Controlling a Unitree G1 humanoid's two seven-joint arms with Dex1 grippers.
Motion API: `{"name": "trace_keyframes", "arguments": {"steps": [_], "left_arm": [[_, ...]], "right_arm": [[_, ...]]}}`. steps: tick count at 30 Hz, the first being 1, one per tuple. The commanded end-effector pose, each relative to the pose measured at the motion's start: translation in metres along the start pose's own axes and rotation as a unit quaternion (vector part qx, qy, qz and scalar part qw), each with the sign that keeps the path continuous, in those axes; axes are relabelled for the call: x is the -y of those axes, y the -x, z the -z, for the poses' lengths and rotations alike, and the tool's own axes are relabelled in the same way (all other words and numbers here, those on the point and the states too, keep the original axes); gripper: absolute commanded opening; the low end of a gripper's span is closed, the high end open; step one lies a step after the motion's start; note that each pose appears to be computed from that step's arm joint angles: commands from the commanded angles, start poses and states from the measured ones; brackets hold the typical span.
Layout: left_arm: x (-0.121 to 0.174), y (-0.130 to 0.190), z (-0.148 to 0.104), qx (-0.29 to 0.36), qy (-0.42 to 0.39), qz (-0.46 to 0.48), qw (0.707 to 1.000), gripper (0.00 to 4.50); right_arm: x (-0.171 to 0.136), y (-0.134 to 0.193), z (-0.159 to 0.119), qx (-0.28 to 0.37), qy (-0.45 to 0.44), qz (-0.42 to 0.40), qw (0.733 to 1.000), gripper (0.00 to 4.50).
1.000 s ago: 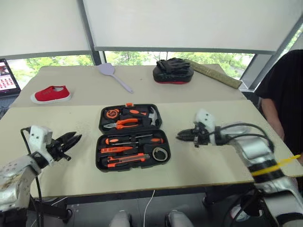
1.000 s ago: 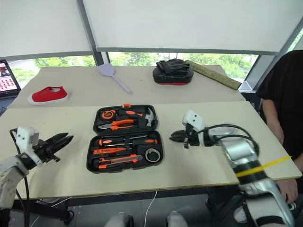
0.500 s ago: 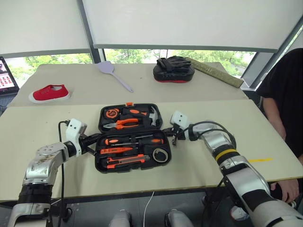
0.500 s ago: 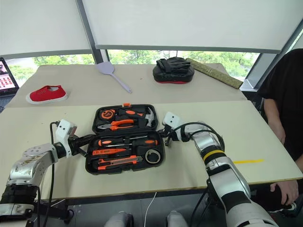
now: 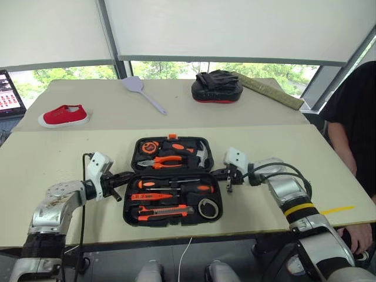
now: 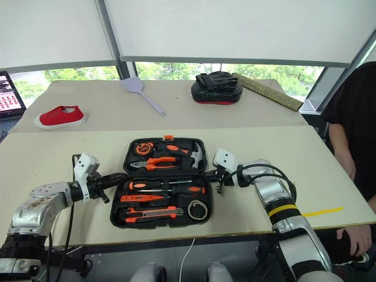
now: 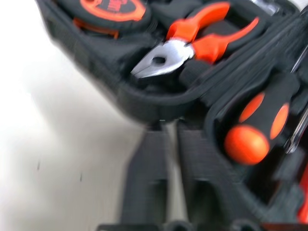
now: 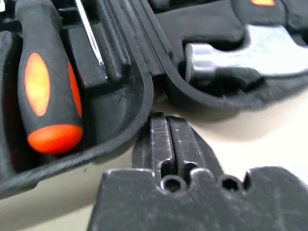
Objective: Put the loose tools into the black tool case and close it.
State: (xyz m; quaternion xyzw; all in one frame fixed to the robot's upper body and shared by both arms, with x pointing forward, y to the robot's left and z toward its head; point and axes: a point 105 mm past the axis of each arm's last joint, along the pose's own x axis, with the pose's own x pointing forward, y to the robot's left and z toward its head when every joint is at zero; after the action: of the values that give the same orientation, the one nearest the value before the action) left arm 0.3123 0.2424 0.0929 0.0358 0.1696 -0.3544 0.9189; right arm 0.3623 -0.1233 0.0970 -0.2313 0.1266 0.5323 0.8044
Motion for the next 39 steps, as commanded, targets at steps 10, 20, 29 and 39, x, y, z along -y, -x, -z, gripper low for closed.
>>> {"name": "trace_keyframes", "arguments": {"steps": [10, 20, 29, 39], "left_arm": [[-0.015, 0.034, -0.059, -0.025, 0.162, -0.034, 0.986, 4.5], [-0.037, -0.011, -0.062, -0.084, 0.174, -0.113, 0.975, 4.5], [-0.04, -0.02, -0.064, -0.09, 0.178, -0.116, 0.973, 4.5], [-0.027, -0.029, -0.053, -0.093, 0.216, -0.071, 0.969, 2.04]], "right_arm": [[0.023, 0.05, -0.038, -0.063, -0.22, 0.075, 0.97, 4.48], [0.048, 0.011, -0.045, -0.095, -0.326, 0.115, 0.934, 4.48], [0.05, -0.012, -0.051, -0.078, -0.374, 0.1, 0.919, 4.48], [0.045, -0.016, -0.037, -0.114, -0.384, 0.103, 0.91, 2.42]]}}
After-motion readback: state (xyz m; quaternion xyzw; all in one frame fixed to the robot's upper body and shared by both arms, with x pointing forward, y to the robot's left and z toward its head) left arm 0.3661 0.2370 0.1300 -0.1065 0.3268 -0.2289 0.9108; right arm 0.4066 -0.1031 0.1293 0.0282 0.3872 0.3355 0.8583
